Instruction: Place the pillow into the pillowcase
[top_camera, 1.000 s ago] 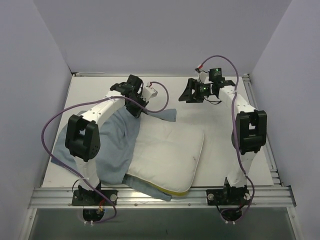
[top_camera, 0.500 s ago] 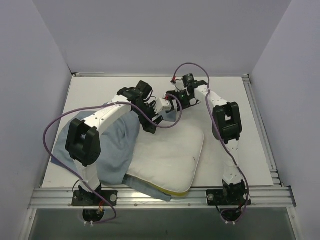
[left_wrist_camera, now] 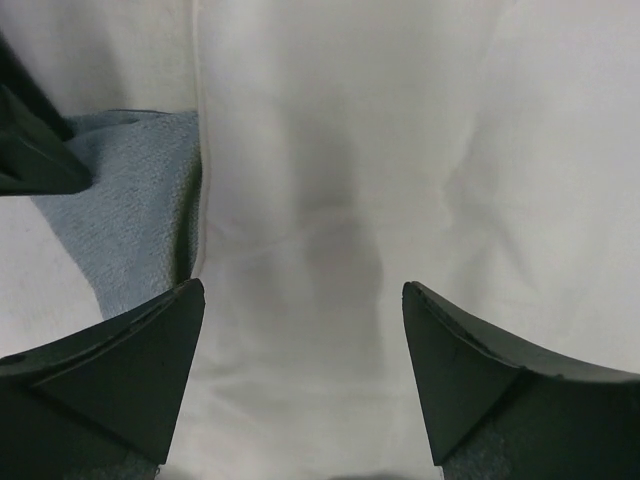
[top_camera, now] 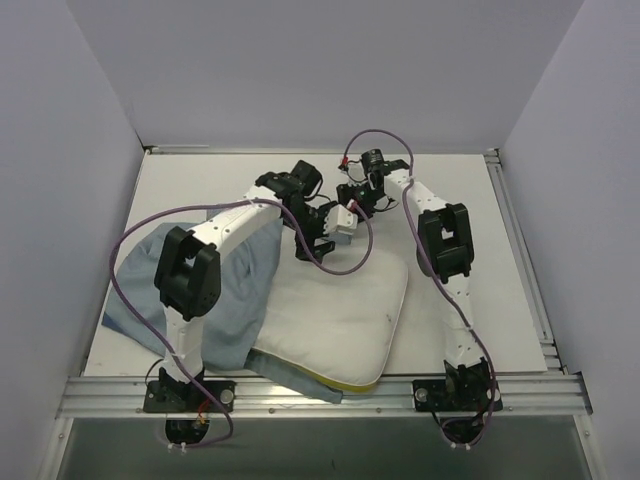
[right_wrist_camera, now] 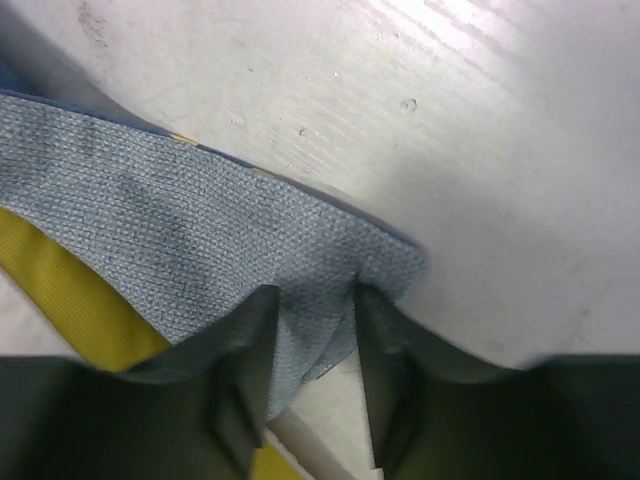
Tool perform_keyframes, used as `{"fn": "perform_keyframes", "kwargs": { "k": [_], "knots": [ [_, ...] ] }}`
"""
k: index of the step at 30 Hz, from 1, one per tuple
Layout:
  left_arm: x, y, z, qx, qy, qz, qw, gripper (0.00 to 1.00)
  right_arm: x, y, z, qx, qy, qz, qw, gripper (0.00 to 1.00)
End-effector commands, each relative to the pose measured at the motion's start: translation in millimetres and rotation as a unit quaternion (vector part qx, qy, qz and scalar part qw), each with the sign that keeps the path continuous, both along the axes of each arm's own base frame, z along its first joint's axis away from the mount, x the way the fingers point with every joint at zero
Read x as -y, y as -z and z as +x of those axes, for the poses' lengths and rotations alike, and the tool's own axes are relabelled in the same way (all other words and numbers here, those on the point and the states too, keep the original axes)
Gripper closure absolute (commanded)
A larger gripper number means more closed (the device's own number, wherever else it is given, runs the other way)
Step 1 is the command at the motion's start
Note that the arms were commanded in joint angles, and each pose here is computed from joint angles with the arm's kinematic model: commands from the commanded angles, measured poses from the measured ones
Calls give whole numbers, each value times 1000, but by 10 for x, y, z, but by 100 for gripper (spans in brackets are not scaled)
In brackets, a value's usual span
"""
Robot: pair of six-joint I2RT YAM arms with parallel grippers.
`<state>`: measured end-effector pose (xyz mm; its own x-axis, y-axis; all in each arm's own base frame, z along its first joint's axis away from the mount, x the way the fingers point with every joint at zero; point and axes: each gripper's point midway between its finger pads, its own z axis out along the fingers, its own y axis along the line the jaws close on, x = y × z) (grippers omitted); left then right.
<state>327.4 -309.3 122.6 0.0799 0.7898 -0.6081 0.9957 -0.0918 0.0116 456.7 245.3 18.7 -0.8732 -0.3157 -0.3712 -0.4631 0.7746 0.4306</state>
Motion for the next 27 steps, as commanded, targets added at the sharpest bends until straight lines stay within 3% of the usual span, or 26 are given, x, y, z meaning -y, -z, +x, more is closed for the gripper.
{"fn": "perform_keyframes", "kwargs": {
  "k": [1, 4, 8, 11, 12, 15, 16, 27],
  "knots": [
    [222, 131, -21, 22, 87, -14, 996, 11, 202, 377, -323, -90, 8, -39, 995, 71],
    [276, 381, -101, 17, 117, 8, 993, 11, 189, 366, -370, -104, 7, -30, 994, 97],
    [221, 647, -80, 11, 116, 42, 992, 14, 230, 283, -422, -120, 16, -8, 993, 100],
    [140, 649, -93, 15, 115, 54, 992, 40, 296, 124, -408, -113, 24, 9, 993, 100],
    [66, 688, -136, 10, 116, 61, 991, 57, 315, 45, -424, -108, 25, 15, 994, 100],
    [-25, 632, -162, 14, 111, 65, 992, 81, 439, -79, -430, -102, 38, 27, 994, 100],
    [-62, 600, -150, 17, 106, 71, 992, 97, 518, -153, -458, -99, 46, 33, 994, 100],
    [-305, 393, -194, 15, 91, 68, 993, 100, 1481, -406, -490, -40, 126, 3, 991, 100]
  ]
}}
